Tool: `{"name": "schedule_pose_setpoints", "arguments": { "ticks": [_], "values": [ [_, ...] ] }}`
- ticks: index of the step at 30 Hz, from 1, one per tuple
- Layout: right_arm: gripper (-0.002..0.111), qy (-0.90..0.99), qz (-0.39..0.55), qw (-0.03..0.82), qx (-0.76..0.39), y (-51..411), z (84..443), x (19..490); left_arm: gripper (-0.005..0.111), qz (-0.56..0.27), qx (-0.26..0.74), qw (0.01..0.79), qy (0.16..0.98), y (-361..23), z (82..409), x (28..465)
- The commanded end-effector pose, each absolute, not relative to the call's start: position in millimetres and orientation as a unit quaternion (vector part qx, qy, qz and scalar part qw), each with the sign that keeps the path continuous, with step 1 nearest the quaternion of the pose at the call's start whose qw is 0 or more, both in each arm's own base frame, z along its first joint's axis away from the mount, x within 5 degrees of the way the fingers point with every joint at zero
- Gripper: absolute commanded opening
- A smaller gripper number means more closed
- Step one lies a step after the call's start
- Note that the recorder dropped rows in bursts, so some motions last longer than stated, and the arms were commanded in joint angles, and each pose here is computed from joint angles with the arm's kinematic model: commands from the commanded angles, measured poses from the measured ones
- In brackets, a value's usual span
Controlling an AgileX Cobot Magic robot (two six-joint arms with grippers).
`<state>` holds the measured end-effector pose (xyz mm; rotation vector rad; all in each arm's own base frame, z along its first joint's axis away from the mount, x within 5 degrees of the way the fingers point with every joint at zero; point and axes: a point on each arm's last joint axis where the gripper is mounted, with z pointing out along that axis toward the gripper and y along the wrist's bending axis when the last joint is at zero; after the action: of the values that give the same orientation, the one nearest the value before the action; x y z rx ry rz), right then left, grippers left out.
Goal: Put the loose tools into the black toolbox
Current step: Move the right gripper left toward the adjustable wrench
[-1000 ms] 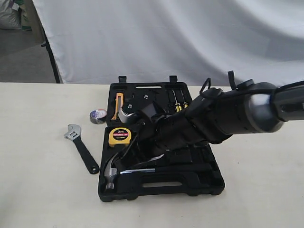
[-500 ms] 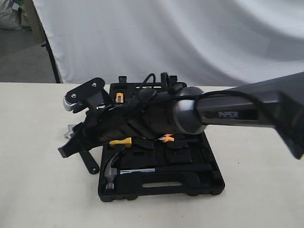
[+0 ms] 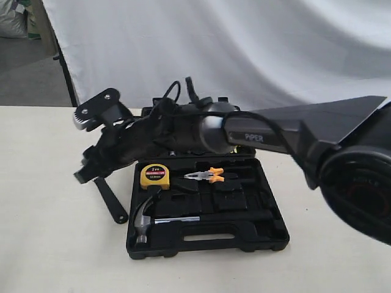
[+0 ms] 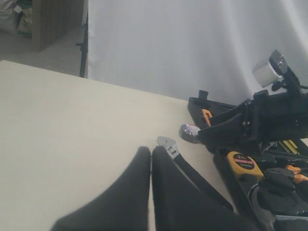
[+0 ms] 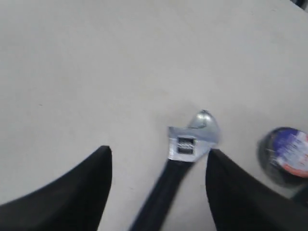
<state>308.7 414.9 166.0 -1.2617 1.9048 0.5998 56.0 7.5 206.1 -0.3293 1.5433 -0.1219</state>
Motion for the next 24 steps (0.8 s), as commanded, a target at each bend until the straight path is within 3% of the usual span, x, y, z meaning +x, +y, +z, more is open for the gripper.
{"name": "schedule_pose_setpoints", "arguments": {
  "ticks": [1, 7, 11, 16, 24],
  "values": [
    [0.055, 0.801, 0.204, 0.368, -0.425, 371, 186, 350, 0.001, -0.046, -0.156, 0.708, 0.687, 9, 208, 55],
    [0.055, 0.884, 0.117, 0.275, -0.36, 301, 189, 383, 0.001, -0.046, -0.156, 0.708, 0.687, 9, 208, 55],
    [0.055, 0.906, 0.103, 0.209, -0.353, 287, 182, 380, 0.001, -0.046, -0.156, 0.708, 0.687, 9, 208, 55],
    [0.055, 0.884, 0.137, 0.213, -0.393, 318, 184, 358, 0.001, -0.046, -0.156, 0.708, 0.687, 9, 208, 55],
    [0.051, 0.803, 0.169, 0.316, -0.476, 390, 187, 311, 0.001, -0.046, -0.156, 0.708, 0.687, 9, 208, 55]
  ]
}}
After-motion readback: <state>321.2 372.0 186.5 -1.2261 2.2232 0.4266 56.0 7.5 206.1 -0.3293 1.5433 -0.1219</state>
